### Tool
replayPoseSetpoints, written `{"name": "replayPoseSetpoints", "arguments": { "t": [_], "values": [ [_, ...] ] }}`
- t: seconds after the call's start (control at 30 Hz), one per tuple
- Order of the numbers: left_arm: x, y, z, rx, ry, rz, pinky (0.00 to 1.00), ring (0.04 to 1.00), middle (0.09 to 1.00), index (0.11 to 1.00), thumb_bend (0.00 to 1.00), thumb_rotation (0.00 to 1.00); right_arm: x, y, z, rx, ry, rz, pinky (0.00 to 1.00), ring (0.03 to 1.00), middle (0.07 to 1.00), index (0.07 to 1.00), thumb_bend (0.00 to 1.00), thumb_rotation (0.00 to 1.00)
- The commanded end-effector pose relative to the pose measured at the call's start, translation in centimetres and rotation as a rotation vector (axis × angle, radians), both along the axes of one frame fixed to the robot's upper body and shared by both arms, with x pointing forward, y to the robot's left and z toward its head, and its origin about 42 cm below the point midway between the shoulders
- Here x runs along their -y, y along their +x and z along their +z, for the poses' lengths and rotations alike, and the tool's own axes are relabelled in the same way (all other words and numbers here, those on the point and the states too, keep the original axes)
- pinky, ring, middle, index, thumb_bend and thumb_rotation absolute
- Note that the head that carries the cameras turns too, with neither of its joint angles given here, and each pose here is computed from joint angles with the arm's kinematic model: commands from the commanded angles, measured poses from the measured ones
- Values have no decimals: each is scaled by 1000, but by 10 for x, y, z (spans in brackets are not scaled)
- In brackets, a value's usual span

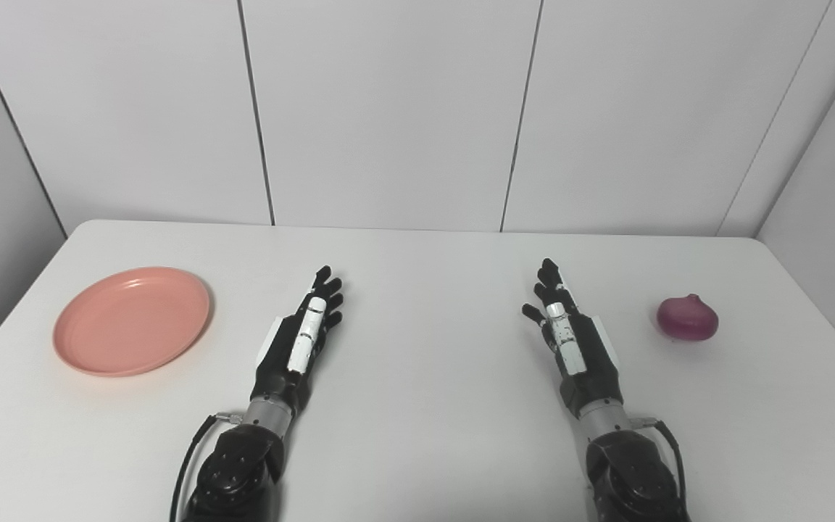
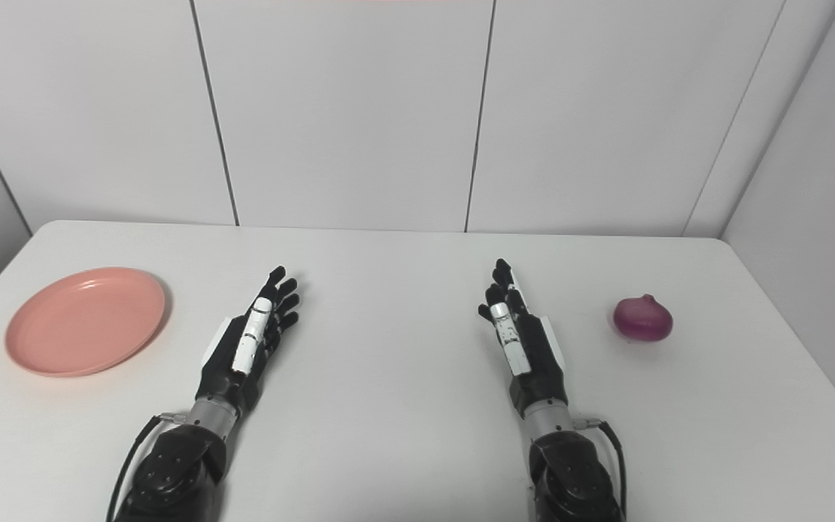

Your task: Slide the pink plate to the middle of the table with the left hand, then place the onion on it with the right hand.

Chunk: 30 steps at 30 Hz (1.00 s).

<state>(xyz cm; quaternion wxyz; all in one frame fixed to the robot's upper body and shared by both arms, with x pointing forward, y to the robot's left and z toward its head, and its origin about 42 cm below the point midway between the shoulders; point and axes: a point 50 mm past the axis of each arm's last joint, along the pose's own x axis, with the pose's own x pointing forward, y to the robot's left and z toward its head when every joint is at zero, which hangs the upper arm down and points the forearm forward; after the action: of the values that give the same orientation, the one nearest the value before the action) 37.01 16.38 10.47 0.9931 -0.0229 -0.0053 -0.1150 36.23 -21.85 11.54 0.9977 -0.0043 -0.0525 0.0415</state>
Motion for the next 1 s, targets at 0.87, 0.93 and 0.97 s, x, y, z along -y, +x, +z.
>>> {"name": "replayPoseSetpoints", "arguments": {
  "t": [0.87, 0.93, 0.97],
  "values": [
    [-1, 11, 15, 66, -7, -6, 957, 968, 977, 976, 548, 1000, -18, -11, 6, 5, -5, -13, 1000, 1000, 1000, 1000, 649, 912],
    [-1, 11, 14, 66, -12, -6, 959, 967, 977, 977, 549, 1000, -19, -13, 7, 5, 3, -15, 1000, 1000, 1000, 1000, 647, 904],
    [-2, 11, 13, 66, -14, -7, 959, 967, 977, 976, 550, 1000, -20, -15, 7, 5, 3, -16, 1000, 1000, 1000, 1000, 646, 901]
  ]
}}
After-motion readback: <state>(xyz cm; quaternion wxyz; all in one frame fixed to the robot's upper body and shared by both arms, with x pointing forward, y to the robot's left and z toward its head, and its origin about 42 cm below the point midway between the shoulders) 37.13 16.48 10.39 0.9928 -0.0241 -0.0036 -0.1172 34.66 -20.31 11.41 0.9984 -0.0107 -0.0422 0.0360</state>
